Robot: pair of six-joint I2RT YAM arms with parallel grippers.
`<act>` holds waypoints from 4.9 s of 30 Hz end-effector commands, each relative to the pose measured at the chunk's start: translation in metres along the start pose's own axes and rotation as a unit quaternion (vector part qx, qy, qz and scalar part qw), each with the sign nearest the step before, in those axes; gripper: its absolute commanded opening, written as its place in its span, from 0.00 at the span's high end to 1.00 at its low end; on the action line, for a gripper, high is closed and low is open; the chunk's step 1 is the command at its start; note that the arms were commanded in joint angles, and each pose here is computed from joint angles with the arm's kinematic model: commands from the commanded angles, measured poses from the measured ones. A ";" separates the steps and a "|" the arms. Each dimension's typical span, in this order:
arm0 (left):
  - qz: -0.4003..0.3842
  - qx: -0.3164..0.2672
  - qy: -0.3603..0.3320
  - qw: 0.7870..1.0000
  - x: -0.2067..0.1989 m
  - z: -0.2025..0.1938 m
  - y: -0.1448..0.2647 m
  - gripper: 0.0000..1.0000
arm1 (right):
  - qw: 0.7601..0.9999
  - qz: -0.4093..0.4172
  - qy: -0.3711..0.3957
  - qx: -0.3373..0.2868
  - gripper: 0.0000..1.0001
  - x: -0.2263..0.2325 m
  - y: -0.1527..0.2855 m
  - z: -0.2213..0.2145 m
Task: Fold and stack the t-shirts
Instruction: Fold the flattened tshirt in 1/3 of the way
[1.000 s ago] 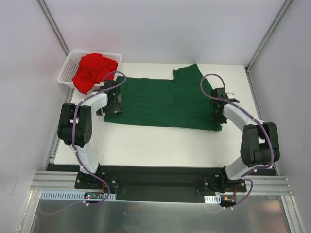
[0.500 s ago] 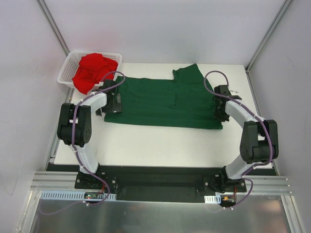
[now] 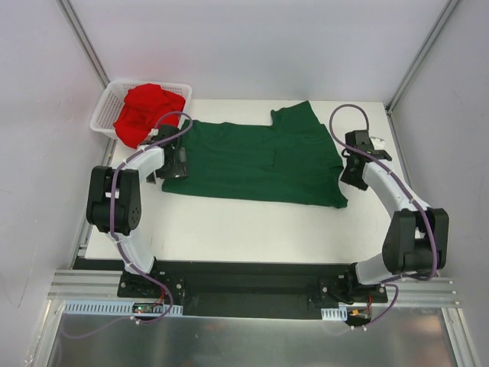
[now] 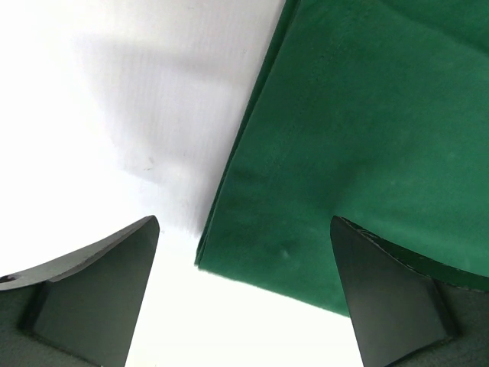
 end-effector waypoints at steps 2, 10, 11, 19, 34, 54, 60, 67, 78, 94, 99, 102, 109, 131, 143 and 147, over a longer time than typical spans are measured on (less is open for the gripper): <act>-0.049 -0.036 0.009 0.998 0.005 0.010 0.039 0.05 | 0.996 0.063 -0.023 -0.061 0.58 -0.007 0.049 0.027; -0.136 -0.073 0.011 0.988 -0.007 0.009 0.062 0.05 | 0.974 0.221 0.005 -0.044 0.55 0.023 0.058 0.011; -0.144 -0.072 0.005 0.987 -0.012 0.006 0.062 0.05 | 0.971 0.237 0.013 -0.025 0.55 0.029 0.053 0.006; -0.179 -0.068 -0.006 0.982 -0.034 -0.007 0.052 0.05 | 0.942 0.331 0.032 0.048 0.55 0.064 0.025 -0.022; -0.169 -0.053 -0.011 0.984 -0.036 -0.020 0.039 0.05 | 0.943 0.311 0.039 0.112 0.54 0.075 0.000 -0.044; -0.143 -0.046 -0.015 0.989 -0.033 -0.023 0.030 0.05 | 0.962 0.226 0.061 0.142 0.55 0.066 -0.011 -0.045; -0.121 -0.031 -0.014 0.992 -0.030 -0.027 0.024 0.05 | 0.962 0.217 0.068 0.154 0.54 0.064 -0.014 -0.048; -0.121 -0.009 -0.002 0.993 -0.031 -0.034 0.021 0.05 | 0.959 0.229 0.071 0.152 0.55 0.063 -0.011 -0.051; -0.135 0.022 0.018 0.990 -0.032 -0.050 0.018 0.05 | 0.956 0.229 0.081 0.163 0.54 0.054 -0.006 -0.067; -0.173 0.007 0.039 0.984 -0.028 -0.081 0.052 0.07 | 0.956 0.240 0.092 0.140 0.53 0.037 0.035 -0.072; -0.213 -0.067 0.052 0.973 -0.023 -0.062 0.096 0.05 | 0.957 0.258 0.089 0.103 0.53 0.036 0.055 -0.058; -0.210 -0.102 0.050 0.971 -0.020 -0.046 0.113 0.05 | 0.956 0.265 0.087 0.089 0.52 0.039 0.057 -0.051; -0.193 -0.106 0.035 0.975 -0.034 -0.028 0.090 0.05 | 0.949 0.292 0.082 0.087 0.52 0.063 0.031 -0.050; -0.247 -0.036 0.031 0.968 -0.062 -0.061 0.020 0.05 | 0.930 0.336 0.071 0.133 0.52 0.099 -0.009 -0.065; -0.310 0.021 0.059 0.949 -0.072 -0.077 0.024 0.05 | 0.926 0.339 0.081 0.143 0.52 0.074 0.021 -0.084; -0.315 0.027 0.066 0.946 -0.063 -0.094 0.031 0.05 | 0.928 0.332 0.080 0.146 0.52 0.065 0.031 -0.090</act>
Point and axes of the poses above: each gripper's point midway between its finger pads, its own y axis back along the fingers, its own x axis along the line the jaws close on, z = x × y, the point moved 8 cm from there along y, back along the fingers, and after that the axes turned 3 degrees about y, right-handed, at the moved point
